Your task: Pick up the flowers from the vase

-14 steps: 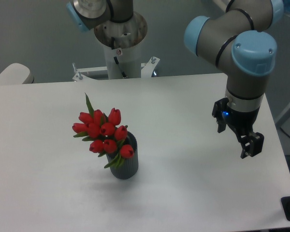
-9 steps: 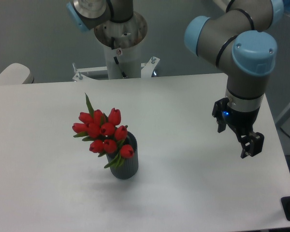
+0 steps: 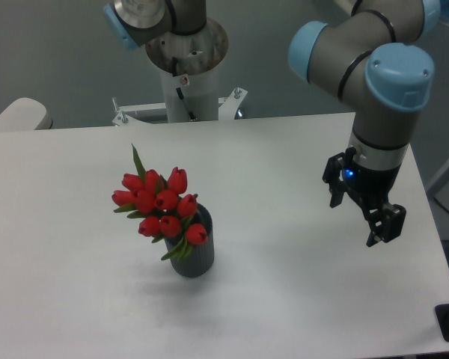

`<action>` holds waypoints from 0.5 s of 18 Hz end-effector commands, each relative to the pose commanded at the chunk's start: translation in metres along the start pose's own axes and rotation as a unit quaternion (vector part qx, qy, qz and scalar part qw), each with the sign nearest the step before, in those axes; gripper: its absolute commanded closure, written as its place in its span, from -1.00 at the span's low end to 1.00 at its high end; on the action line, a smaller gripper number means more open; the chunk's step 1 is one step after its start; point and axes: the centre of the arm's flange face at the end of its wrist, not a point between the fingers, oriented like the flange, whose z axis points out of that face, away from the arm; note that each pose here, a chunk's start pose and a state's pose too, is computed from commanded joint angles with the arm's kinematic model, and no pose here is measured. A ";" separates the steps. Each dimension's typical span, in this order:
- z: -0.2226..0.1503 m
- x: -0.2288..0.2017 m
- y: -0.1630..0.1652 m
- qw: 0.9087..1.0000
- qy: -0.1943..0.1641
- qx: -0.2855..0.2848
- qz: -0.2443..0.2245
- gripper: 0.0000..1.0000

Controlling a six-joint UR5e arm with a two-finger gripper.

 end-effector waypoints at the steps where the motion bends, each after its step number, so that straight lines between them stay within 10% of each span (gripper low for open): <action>1: -0.002 0.002 0.003 1.000 -0.001 0.017 -0.025 -1.00; 9: 0.008 0.042 0.002 0.988 0.028 0.079 -0.129 -1.00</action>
